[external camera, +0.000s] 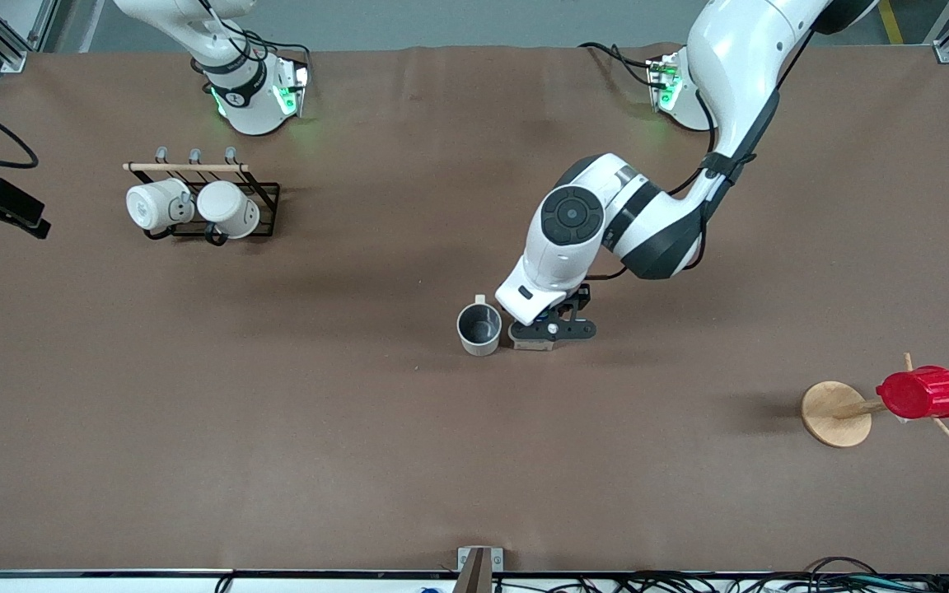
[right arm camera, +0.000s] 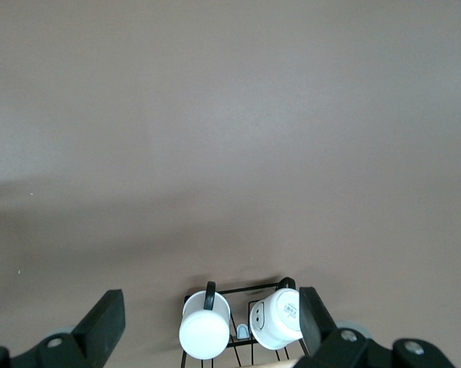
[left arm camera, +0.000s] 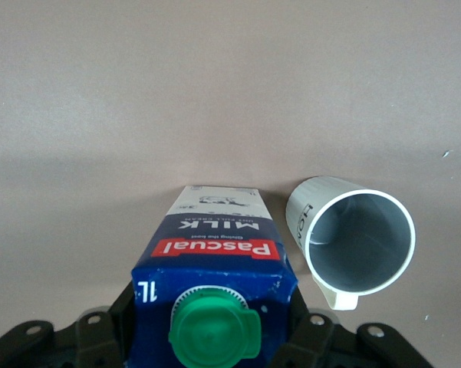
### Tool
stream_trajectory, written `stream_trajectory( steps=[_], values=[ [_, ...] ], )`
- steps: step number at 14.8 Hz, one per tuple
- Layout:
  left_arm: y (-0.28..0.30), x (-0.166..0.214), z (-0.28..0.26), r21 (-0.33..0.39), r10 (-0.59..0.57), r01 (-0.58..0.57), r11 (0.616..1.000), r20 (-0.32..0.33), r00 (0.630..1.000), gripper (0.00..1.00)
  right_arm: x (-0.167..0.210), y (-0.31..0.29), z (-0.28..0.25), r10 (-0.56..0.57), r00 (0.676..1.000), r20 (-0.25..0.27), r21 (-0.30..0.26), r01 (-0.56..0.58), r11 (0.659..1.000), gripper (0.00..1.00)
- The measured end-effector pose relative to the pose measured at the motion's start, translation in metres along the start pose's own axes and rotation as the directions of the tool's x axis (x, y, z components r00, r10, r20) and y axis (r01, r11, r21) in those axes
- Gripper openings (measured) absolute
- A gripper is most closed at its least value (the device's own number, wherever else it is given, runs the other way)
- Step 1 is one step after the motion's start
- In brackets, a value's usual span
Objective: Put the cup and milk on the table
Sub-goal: 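Lower the milk carton beside the mug and open the left gripper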
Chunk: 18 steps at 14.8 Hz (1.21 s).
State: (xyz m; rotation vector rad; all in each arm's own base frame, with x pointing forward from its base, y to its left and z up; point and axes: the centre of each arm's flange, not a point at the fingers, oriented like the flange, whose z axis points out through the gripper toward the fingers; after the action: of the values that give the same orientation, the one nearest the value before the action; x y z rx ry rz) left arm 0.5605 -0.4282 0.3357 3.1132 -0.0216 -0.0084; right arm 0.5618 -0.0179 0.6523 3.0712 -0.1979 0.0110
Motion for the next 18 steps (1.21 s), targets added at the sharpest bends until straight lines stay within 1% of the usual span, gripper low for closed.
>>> stream_trajectory(
  steps=[1, 3, 4, 5, 6, 9, 12, 16, 18],
  values=[
    [0.0, 0.0, -0.001, -0.001, 0.001, -0.001, 1.0, -0.001, 1.0, 0.74, -0.001, 0.0, 0.0, -0.001, 1.0, -0.002, 0.001, 0.001, 1.0, 1.0],
    [0.0, 0.001, -0.003, -0.003, 0.002, -0.002, 1.0, -0.005, 1.0, 0.77, -0.003, 0.0, -0.001, -0.001, 1.0, -0.005, 0.002, 0.001, 1.0, 1.0],
    [0.0, 0.002, -0.003, -0.001, 0.005, -0.005, 1.0, -0.009, 1.0, 0.84, -0.004, 0.0, -0.001, -0.001, 1.0, -0.005, 0.002, 0.001, 1.0, 1.0],
    [0.0, 0.002, -0.004, 0.002, 0.009, -0.009, 1.0, -0.014, 1.0, 0.95, -0.004, 0.001, -0.001, -0.001, 1.0, -0.005, 0.002, 0.001, 1.0, 1.0],
    [0.0, 0.003, -0.005, 0.002, 0.01, -0.01, 1.0, -0.018, 1.0, 1.0, -0.003, 0.001, -0.001, -0.001, 1.0, -0.005, 0.002, 0.001, 1.0, 1.0],
    [0.001, 0.005, -0.017, -0.008, 0.008, -0.009, 1.0, -0.036, 0.999, 1.0, -0.003, 0.005, 0.0, 0.007, 1.0, -0.004, 0.008, -0.007, 1.0, 1.0],
    [-0.006, 0.007, -0.052, -0.014, -0.003, 0.002, 1.0, -0.074, 0.997, 1.0, -0.003, 0.01, 0.0, -0.003, 1.0, -0.004, 0.013, 0.003, 1.0, 1.0],
    [-0.05, 0.021, -0.112, -0.029, -0.035, 0.032, 0.999, -0.129, 0.991, 1.0, -0.003, 0.009, 0.0, -0.009, 1.0, -0.003, 0.016, 0.009, 1.0, 1.0],
    [-0.078, 0.026, -0.133, -0.028, -0.032, 0.028, 0.999, -0.134, 0.99, 1.0, -0.003, 0.009, 0.0, -0.01, 1.0, -0.003, 0.016, 0.01, 1.0, 1.0]
  ],
)
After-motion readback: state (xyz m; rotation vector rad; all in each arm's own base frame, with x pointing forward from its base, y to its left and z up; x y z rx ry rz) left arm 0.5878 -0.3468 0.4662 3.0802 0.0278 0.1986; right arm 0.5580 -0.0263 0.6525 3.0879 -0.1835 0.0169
